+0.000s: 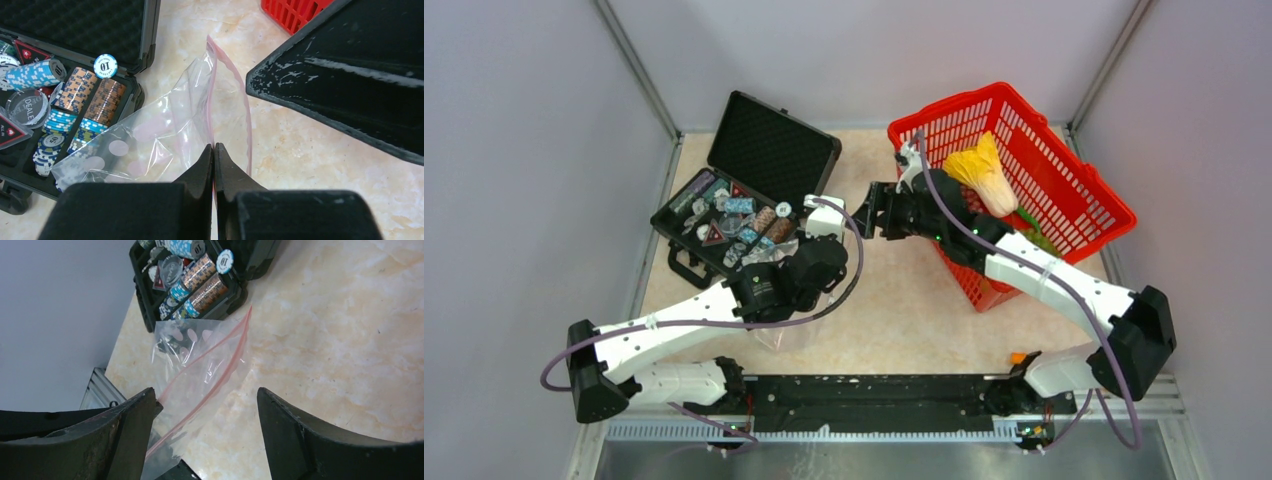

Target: Place the food in the zip-top bag and seal the zipper

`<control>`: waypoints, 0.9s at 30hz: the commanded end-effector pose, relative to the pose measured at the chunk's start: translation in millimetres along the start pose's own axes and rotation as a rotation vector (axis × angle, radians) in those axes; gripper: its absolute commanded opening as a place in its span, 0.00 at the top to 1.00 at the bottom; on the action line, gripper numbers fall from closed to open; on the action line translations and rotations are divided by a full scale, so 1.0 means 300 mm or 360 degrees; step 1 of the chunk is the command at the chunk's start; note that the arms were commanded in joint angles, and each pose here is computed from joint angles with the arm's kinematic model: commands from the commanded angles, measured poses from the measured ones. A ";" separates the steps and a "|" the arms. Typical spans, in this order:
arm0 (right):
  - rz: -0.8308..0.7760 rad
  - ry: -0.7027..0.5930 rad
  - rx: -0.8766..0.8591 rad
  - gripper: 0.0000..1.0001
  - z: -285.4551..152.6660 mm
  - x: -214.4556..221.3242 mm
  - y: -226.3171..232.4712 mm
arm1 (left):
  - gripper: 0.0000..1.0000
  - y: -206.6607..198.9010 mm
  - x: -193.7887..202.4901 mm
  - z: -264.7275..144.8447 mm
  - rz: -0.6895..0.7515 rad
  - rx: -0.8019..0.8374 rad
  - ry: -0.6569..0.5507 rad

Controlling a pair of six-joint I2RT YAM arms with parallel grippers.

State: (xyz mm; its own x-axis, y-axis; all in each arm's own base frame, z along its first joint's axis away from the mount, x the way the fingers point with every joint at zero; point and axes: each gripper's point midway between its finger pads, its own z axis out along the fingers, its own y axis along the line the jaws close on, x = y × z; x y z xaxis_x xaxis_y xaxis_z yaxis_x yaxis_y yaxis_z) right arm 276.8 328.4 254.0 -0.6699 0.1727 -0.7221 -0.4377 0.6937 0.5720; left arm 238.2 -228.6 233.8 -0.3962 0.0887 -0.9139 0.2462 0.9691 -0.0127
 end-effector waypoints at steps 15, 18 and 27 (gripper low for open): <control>-0.0036 0.0268 -0.0060 0.72 0.112 0.123 -0.023 | 1.00 -0.013 -0.054 -0.002 -0.0077 0.0034 -0.0088; -0.0036 0.0282 -0.0064 0.89 0.120 0.132 -0.025 | 1.00 -0.017 -0.046 -0.002 -0.0063 0.0049 -0.0074; -0.0057 0.0204 -0.0073 1.00 0.098 0.101 -0.013 | 0.56 -0.050 0.041 0.017 -0.0121 0.0184 0.0139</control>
State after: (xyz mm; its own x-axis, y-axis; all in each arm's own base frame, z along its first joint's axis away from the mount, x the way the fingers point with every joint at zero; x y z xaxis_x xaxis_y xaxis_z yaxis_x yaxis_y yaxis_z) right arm 272.1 348.6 192.3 -0.7683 0.0218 -0.6397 -0.4462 0.6982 0.5598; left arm 237.5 -236.4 228.7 -0.4334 0.0664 -0.8987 0.2844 0.9564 -0.0665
